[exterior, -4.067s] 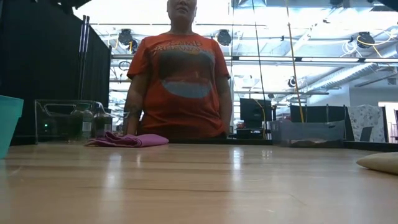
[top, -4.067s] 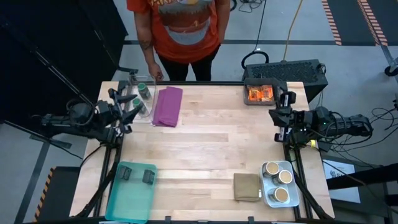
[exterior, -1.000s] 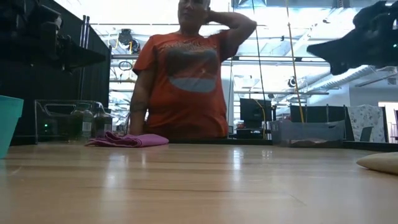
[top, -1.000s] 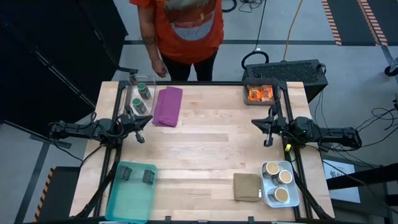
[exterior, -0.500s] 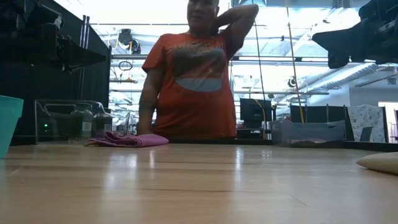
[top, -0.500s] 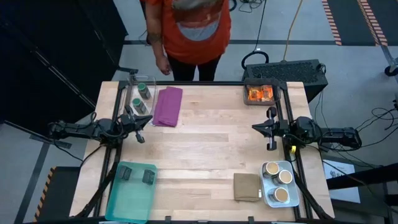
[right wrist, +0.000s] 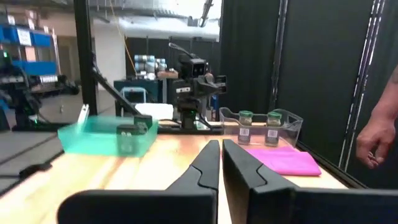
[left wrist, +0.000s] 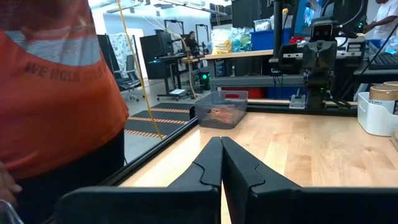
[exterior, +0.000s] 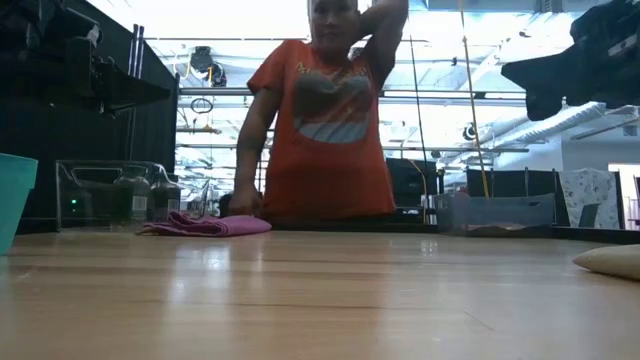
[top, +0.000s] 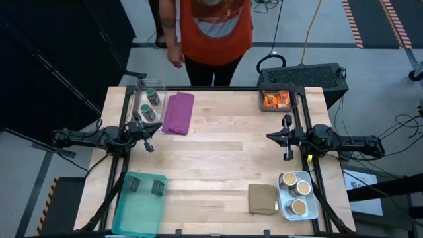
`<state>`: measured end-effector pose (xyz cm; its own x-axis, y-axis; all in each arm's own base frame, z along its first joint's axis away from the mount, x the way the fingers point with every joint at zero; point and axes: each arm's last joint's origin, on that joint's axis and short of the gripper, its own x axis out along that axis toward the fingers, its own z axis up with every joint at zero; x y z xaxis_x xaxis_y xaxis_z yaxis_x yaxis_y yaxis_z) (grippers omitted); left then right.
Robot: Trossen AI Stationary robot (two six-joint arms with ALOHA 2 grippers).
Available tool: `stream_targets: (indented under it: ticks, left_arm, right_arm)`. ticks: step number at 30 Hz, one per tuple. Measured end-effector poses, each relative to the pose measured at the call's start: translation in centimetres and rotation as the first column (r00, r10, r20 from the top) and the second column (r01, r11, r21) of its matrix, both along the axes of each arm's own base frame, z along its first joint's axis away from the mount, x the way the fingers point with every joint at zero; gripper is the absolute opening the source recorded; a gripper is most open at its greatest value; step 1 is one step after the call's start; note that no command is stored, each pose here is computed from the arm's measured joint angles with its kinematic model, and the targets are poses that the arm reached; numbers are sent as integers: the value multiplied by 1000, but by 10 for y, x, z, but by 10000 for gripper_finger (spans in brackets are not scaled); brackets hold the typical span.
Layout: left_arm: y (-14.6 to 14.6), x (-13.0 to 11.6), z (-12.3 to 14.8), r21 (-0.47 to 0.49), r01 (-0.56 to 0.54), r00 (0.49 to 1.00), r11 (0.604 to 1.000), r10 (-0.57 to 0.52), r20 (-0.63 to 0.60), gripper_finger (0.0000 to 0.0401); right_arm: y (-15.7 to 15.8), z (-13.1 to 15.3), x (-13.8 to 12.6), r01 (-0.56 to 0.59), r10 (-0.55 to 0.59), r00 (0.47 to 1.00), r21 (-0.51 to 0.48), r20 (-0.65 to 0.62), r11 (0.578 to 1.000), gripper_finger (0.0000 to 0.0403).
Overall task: Sort spices by type
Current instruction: Return to Home Position
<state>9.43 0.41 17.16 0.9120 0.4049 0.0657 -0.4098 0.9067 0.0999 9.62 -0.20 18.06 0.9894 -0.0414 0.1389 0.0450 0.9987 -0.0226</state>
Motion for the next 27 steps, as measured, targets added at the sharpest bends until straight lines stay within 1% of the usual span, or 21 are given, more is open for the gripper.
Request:
stream_targets:
  ticks: [3, 27]
  left_arm:
    - [0, 0, 0, 0, 0, 1000, 1000, 0, 0, 6]
    - [0, 0, 0, -1, 0, 1000, 1000, 0, 0, 6]
  right_arm:
    - [0, 1, 0, -4, 4, 1000, 21, 14, 1000, 0]
    - [0, 2, 0, -3, 3, 1000, 15, 16, 1000, 0]
